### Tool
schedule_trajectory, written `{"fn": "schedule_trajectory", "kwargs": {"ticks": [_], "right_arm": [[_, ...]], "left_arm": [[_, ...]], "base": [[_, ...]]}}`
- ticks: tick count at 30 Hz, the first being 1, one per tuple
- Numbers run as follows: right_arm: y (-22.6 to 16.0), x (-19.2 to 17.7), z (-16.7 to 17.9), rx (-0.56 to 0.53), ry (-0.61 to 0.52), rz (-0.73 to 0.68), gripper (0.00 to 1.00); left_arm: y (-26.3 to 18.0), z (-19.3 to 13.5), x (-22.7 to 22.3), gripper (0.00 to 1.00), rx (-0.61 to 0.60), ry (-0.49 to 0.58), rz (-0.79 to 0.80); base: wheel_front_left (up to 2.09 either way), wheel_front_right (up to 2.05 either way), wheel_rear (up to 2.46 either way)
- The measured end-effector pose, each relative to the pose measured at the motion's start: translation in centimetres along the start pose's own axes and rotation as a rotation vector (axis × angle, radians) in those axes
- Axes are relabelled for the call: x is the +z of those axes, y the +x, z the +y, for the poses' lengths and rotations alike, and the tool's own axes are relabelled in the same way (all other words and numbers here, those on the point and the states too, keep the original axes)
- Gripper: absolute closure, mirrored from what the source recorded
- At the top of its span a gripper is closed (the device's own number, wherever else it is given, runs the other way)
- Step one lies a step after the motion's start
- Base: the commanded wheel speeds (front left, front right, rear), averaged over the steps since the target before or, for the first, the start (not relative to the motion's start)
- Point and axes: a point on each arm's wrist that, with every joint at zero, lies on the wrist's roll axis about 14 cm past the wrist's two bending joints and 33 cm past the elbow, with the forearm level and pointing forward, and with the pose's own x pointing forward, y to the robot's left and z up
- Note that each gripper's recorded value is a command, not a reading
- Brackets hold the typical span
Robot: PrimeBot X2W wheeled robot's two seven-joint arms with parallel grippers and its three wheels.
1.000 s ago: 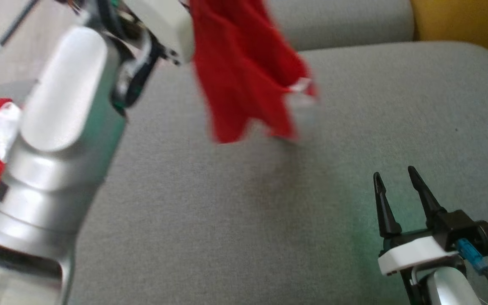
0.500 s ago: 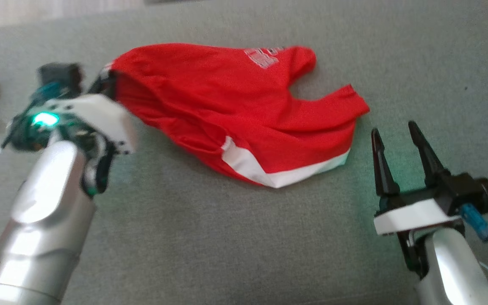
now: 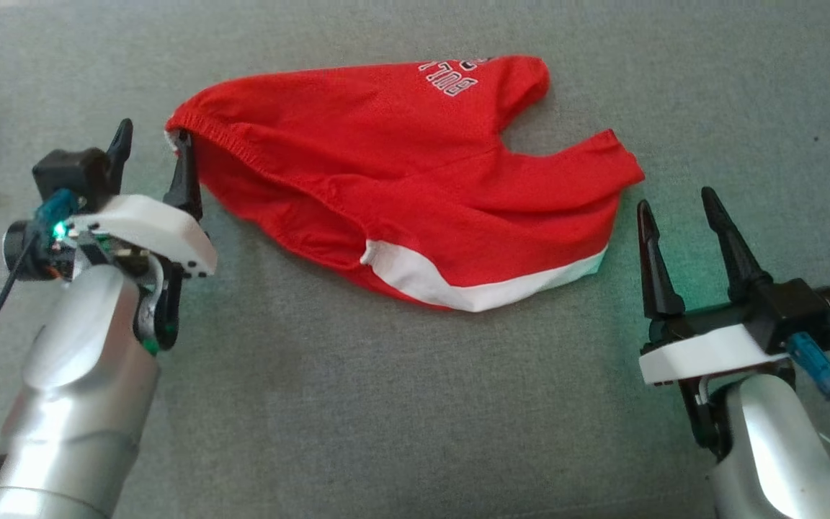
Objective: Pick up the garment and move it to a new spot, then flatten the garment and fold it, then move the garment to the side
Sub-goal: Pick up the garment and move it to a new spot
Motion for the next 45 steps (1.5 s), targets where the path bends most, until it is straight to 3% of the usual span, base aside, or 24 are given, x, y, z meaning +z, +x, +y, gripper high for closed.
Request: {"fn": "schedule_trajectory", "kwargs": {"ticks": [5,12,27,45], "right_arm": [[-0.1,1.5,0.1,0.004,-0.015,-0.039,0.0],[-1.8,2.9,1.0,0.02,-0.012,-0.072,0.0],[-7.3,3.2,2.1,0.033,-0.011,-0.09,0.0],[-9.1,1.7,3.1,0.051,0.054,-0.053,0.0]], "left_arm": [[-2.3,0.0,1.2,0.0,0.002,-0.014,-0.091],[-8.2,-0.6,-2.4,0.0,0.011,-0.032,-0.073],[-19.0,-2.1,-5.1,0.0,0.09,-0.134,-0.171],[-21.6,-2.4,-4.3,0.0,0.119,-0.16,-0.222]], "base": [[0.0,0.0,0.0],[0.0,0.0,0.0],[0.0,0.0,0.0],[0.0,0.0,0.0]]}}
